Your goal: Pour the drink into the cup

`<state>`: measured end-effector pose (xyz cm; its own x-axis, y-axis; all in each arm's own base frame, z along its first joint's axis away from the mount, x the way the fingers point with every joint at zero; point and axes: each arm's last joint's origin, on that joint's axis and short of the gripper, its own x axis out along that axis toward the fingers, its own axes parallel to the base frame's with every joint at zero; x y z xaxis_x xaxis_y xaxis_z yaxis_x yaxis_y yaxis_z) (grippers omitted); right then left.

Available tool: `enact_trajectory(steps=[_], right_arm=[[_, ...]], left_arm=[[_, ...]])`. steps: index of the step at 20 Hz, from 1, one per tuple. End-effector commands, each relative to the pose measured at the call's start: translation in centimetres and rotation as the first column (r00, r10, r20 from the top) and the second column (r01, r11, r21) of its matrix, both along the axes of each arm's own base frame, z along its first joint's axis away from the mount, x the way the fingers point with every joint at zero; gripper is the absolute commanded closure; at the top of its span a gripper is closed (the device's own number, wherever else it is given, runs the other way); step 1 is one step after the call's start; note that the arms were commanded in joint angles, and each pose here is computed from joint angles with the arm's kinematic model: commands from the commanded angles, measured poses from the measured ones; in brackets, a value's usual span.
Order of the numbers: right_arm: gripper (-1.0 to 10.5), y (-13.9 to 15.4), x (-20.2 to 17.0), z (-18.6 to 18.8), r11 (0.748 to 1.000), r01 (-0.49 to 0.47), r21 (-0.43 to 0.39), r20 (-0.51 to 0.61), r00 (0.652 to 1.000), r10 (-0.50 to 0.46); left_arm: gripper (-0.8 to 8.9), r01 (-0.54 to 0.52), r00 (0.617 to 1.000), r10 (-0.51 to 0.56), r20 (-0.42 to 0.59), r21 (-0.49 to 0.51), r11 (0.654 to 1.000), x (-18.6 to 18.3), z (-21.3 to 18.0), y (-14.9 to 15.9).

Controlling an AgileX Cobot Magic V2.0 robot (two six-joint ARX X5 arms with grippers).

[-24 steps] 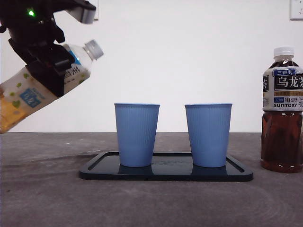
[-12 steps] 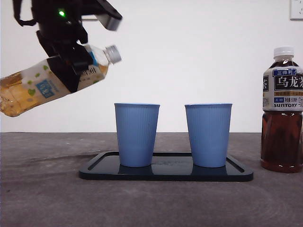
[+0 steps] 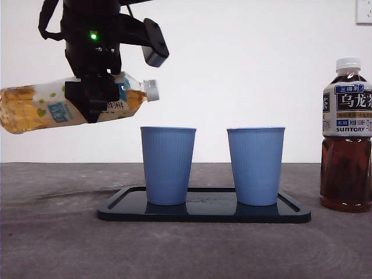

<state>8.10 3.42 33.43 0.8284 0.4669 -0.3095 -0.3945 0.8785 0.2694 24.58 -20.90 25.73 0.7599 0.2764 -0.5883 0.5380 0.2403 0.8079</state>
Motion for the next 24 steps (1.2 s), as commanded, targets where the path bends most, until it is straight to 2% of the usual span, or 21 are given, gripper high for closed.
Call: enact_trajectory(steps=[1,15,24], right_arm=[[4.9,0.0,-0.1,0.5,1.000,-0.008,0.001,0.024,1.000,0.008],[4.9,0.0,-0.1,0.5,1.000,-0.009,0.001,0.023,1.000,0.009],[4.9,0.0,-0.1,0.5,1.000,-0.009,0.001,0.024,1.000,0.009]], left_arm=[[6.74,0.014,0.998,-0.019,0.057,0.095,0.995,0.1,0.8,-0.9],[6.92,0.040,0.996,-0.061,0.070,0.271,0.962,0.6,-0.3,-1.9],[7.28,0.100,0.992,-0.122,0.031,0.402,0.910,0.8,-0.2,-2.1]])
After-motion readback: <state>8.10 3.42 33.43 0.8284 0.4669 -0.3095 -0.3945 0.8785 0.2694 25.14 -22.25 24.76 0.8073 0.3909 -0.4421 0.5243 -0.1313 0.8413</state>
